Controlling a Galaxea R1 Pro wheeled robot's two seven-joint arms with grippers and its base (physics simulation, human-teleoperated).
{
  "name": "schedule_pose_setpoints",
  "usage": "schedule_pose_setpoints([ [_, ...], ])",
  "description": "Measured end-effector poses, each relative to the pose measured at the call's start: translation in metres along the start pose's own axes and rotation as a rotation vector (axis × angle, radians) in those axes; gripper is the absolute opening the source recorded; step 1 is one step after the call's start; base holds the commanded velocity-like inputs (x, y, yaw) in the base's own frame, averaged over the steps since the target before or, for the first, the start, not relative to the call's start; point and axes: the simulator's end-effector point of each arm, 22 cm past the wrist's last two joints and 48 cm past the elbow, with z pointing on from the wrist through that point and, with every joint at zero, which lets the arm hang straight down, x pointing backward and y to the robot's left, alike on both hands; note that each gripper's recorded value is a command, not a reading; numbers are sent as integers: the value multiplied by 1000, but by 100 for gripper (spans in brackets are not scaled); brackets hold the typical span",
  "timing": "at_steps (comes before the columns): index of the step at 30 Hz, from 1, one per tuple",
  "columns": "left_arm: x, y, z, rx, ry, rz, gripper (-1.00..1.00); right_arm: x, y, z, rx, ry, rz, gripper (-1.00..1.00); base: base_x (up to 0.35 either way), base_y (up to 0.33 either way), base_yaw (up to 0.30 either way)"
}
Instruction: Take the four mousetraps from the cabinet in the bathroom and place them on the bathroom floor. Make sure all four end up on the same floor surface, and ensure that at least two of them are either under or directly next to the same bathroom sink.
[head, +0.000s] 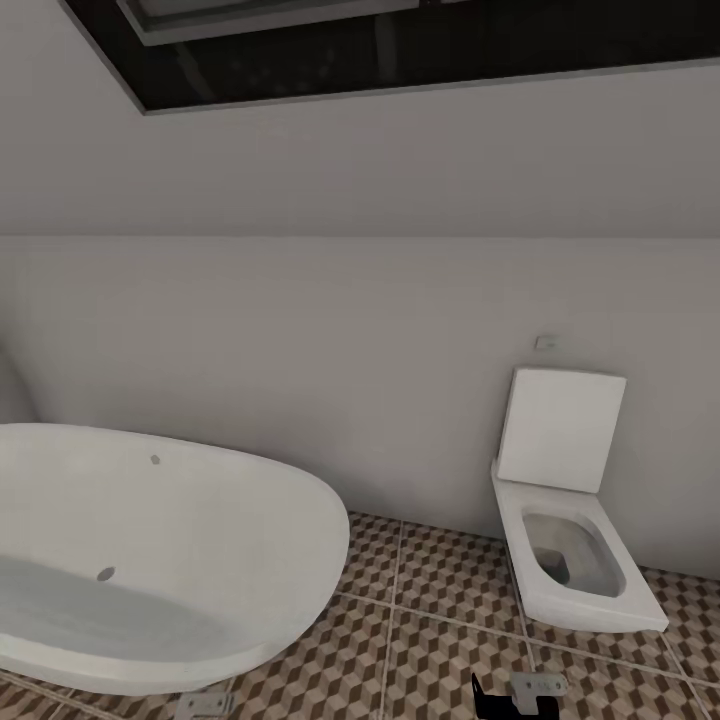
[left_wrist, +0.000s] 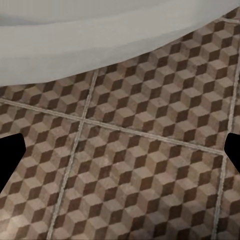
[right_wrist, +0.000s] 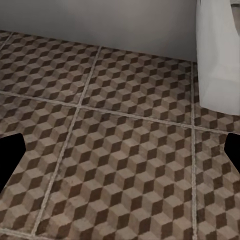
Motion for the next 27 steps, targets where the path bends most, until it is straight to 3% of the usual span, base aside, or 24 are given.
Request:
schedule_pose_setpoints([
  [6, 5, 1, 1, -1, 11, 1, 100, 0, 0, 0, 0, 0, 0, 100, 0, 0, -58],
  [18, 15, 1, 2, -1, 31, 2, 100, 0, 0, 0, 0, 0, 0, 100, 0, 0, -254],
  [27, 12, 0, 5, 0, -39, -3, 100, 0, 0, 0, 0, 0, 0, 100, 0, 0, -290],
])
